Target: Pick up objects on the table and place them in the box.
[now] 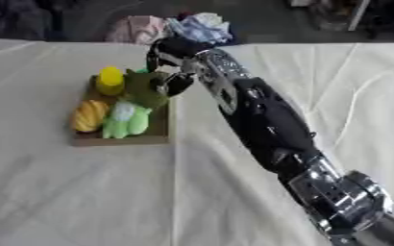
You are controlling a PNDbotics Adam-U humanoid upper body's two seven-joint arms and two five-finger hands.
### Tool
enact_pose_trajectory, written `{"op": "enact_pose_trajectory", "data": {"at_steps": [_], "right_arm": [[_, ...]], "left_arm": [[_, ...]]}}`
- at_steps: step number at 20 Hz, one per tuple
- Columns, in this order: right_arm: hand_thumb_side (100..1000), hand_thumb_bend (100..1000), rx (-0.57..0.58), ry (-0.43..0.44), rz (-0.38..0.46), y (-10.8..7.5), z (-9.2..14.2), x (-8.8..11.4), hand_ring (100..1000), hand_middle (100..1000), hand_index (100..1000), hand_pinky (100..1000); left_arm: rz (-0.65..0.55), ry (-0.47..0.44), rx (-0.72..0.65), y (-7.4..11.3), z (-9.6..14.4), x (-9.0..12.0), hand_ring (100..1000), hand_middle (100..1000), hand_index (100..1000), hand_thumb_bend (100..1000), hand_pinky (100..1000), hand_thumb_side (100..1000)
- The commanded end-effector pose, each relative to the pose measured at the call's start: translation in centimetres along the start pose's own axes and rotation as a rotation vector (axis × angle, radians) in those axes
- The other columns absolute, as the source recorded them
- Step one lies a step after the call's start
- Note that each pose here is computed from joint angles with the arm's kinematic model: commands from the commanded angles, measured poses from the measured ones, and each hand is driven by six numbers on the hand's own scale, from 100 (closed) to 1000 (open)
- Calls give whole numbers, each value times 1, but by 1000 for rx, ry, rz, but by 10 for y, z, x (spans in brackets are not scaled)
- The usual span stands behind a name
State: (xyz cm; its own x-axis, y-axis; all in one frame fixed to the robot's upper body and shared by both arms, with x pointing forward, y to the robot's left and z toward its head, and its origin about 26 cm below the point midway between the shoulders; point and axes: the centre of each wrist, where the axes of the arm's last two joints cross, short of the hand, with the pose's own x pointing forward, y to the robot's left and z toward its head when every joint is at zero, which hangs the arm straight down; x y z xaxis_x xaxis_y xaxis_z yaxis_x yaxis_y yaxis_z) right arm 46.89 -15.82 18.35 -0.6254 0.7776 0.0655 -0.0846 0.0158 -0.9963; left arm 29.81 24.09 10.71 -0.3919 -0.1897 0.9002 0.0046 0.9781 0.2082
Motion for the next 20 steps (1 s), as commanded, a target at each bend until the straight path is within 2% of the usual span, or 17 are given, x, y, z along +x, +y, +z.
{"op": "enact_pose_trajectory", "data": {"at_steps": [1,6,9,12,13,14,15,16,18,20], "right_arm": [[100,100,-56,-6,25,-18,-3,3,704,610,361,747],[100,100,-65,-9,27,-19,-5,4,704,610,361,747],[100,100,-64,12,41,-17,-9,6,719,629,407,759],[100,100,-34,40,71,-8,-11,4,735,653,510,768],[100,100,-18,46,80,-5,-11,3,747,678,610,775],[100,100,0,47,91,-2,-12,2,754,690,645,779],[187,100,21,45,106,0,-12,2,768,714,693,789],[219,100,41,42,120,1,-12,1,772,720,700,792],[354,154,87,32,154,3,-12,1,797,755,746,809],[401,174,134,25,177,5,-12,0,804,764,767,814]], "left_arm": [[2,-30,-8,0,-4,7,840,731,811,229,721,416],[3,-32,-9,0,-4,7,840,731,811,229,721,416],[4,-34,-12,-1,-5,8,839,731,811,229,721,415],[5,-34,-14,-1,-5,8,840,731,811,228,721,416],[5,-34,-14,-1,-5,8,840,731,811,228,721,416],[5,-33,-13,-1,-5,8,840,731,811,228,721,416],[5,-33,-13,-1,-5,8,840,731,811,228,721,416],[4,-33,-13,-1,-5,8,840,731,811,228,721,416],[4,-33,-13,-1,-5,8,840,731,811,228,721,417],[3,-32,-12,-1,-5,8,840,731,811,228,721,417]]}}
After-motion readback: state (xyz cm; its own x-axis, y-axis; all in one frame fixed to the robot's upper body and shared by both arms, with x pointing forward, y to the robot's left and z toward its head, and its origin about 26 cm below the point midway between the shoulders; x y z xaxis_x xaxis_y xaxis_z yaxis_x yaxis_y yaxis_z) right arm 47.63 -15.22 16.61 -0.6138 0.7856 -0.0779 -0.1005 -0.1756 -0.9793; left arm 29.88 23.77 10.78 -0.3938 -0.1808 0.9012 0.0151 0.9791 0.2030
